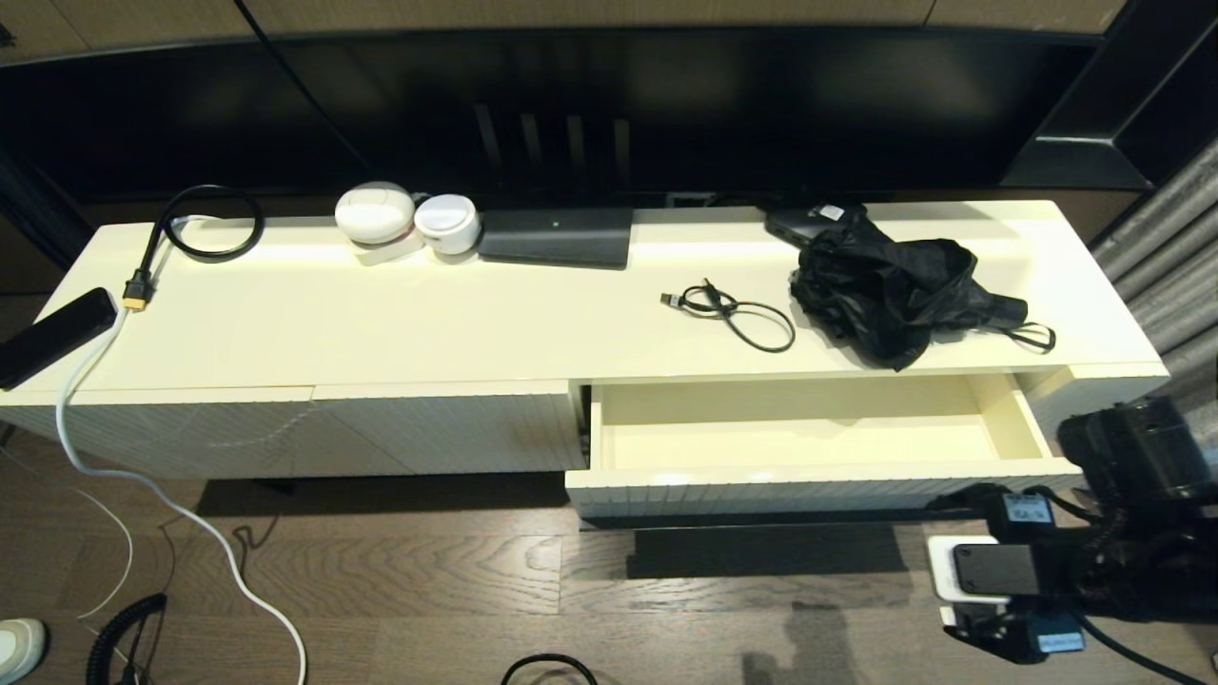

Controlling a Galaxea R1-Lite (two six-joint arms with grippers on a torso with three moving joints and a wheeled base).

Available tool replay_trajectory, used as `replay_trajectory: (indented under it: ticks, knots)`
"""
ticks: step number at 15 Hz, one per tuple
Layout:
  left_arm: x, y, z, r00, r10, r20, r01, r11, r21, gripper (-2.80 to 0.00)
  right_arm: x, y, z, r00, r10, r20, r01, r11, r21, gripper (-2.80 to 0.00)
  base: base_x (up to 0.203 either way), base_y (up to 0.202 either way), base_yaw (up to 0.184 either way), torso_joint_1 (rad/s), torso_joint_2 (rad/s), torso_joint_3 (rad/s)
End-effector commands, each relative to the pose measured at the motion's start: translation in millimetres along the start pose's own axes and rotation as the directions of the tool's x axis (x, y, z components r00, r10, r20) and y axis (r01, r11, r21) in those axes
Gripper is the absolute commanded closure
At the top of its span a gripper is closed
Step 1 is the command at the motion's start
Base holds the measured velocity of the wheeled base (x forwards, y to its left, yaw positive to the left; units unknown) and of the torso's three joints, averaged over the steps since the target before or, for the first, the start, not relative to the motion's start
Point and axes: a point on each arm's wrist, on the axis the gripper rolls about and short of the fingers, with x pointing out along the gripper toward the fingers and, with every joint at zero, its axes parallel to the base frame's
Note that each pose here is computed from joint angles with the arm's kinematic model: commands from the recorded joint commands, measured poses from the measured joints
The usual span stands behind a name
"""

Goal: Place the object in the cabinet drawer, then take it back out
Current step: Open the drawer

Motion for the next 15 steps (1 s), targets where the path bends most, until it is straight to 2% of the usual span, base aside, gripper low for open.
replay_trajectory:
  ticks: [1, 3, 5, 9, 12, 13, 14, 15]
  knots:
    - [0, 0.0, 0, 1.0, 0.002, 0.001, -0.002, 1.0, -0.001, 0.0, -61, 6, 2, 0.997, -0.079, 0.014, 0.079, 0.997, -0.004, -2.8, 0.0, 0.0, 0.0, 0.0, 0.0, 0.0]
    - [0, 0.0, 0, 1.0, 0.001, 0.001, -0.001, 1.0, -0.001, 0.0, -75, -3, 5, 0.996, -0.091, 0.01, 0.091, 0.996, 0.006, -2.8, 0.0, 0.0, 0.0, 0.0, 0.0, 0.0]
    - [0, 0.0, 0, 1.0, 0.0, 0.001, 0.0, 1.0, -0.001, 0.0, -70, -12, 7, 0.996, -0.086, 0.007, 0.086, 0.996, 0.006, -2.8, 0.0, 0.0, 0.0, 0.0, 0.0, 0.0]
    - [0, 0.0, 0, 1.0, 0.002, 0.001, -0.002, 1.0, -0.001, 0.0, -35, -48, 17, 0.999, -0.051, -0.002, 0.051, 0.999, -0.01, -2.8, 0.0, 0.0, 0.0, 0.0, 0.0, 0.0]
    - [0, 0.0, 0, 1.0, 0.002, 0.001, -0.002, 1.0, -0.001, 0.0, -17, -78, 35, 0.997, -0.075, 0.02, 0.075, 0.997, -0.033, -2.8, 0.0, 0.0, 0.0, 0.0, 0.0, 0.0]
    - [0, 0.0, 0, 1.0, 0.001, 0.001, -0.001, 1.0, -0.001, 0.0, -15, -81, 37, 0.996, -0.082, 0.025, 0.083, 0.996, -0.034, -2.32, 0.0, 0.0, 0.0, 0.0, 0.0, 0.0]
    - [0, 0.0, 0, 1.0, 0.001, 0.001, -0.001, 1.0, -0.001, 0.0, -14, -87, 38, 0.995, -0.091, 0.027, 0.092, 0.995, -0.033, 0.0, 0.0, 0.0, 0.0, 0.0, 0.0, 0.0]
    - [0, 0.0, 0, 1.0, 0.002, 0.0, -0.002, 1.0, -0.001, 0.0, -10, -90, 39, 0.996, -0.089, 0.027, 0.09, 0.995, -0.034, 0.0, 0.0, 0.0, 0.0, 0.0, 0.0, 0.0]
